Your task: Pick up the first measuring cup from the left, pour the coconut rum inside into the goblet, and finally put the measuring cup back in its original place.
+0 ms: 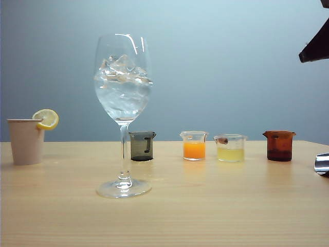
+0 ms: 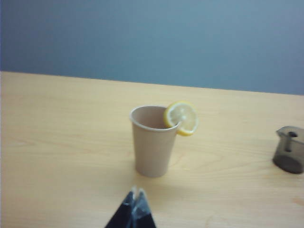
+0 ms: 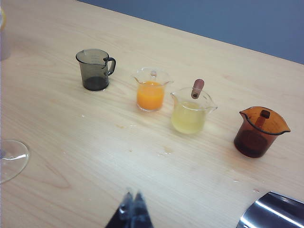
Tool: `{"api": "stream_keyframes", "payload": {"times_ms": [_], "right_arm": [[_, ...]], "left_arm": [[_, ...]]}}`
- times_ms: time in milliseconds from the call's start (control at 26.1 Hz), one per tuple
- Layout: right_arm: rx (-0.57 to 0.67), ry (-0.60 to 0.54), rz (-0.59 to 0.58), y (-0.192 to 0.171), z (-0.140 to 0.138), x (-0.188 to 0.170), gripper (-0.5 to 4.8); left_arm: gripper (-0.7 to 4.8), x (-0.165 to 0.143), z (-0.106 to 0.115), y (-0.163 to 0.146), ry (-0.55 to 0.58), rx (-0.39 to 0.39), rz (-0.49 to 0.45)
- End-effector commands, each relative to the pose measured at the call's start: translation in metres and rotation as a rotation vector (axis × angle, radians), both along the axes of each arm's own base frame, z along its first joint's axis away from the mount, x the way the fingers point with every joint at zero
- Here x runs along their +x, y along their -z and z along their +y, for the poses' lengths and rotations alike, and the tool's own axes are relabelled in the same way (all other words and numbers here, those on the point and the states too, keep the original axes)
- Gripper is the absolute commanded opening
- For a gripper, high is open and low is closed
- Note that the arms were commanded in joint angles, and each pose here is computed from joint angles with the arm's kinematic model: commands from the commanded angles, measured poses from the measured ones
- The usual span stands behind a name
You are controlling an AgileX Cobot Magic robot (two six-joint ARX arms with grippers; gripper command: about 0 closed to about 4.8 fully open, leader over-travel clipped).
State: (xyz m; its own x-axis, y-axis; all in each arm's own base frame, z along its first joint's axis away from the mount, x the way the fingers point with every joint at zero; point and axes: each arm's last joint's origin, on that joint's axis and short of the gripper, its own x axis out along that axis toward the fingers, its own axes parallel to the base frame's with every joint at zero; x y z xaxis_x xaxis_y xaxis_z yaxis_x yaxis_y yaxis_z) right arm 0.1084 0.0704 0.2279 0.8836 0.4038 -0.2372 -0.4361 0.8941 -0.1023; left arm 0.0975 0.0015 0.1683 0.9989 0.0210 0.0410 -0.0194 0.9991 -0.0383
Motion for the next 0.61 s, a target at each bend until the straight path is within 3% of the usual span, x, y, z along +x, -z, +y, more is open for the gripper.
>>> {"api": "stream_keyframes", "payload": {"times_ms": [38, 268, 613], "right_arm": [[0.013, -0.001, -0.011, -0.0024, 0.0002, 0.0002, 0.00], [0.013, -0.001, -0.011, -0.0023, 0.0002, 0.0001, 0.00], [0.013, 0.000, -0.010, -0.0023, 0.0002, 0.0002, 0.00]], "left_arm": [[-0.06, -0.0001, 0.0001, 0.0010, -0.029, 0.003, 0.021], [-0.06, -0.0002, -0.0045, 0.0010, 0.001, 0.102, 0.022], [0.04, -0.0002, -0.0047, 0.0009, 0.005, 0.108, 0.022]]}}
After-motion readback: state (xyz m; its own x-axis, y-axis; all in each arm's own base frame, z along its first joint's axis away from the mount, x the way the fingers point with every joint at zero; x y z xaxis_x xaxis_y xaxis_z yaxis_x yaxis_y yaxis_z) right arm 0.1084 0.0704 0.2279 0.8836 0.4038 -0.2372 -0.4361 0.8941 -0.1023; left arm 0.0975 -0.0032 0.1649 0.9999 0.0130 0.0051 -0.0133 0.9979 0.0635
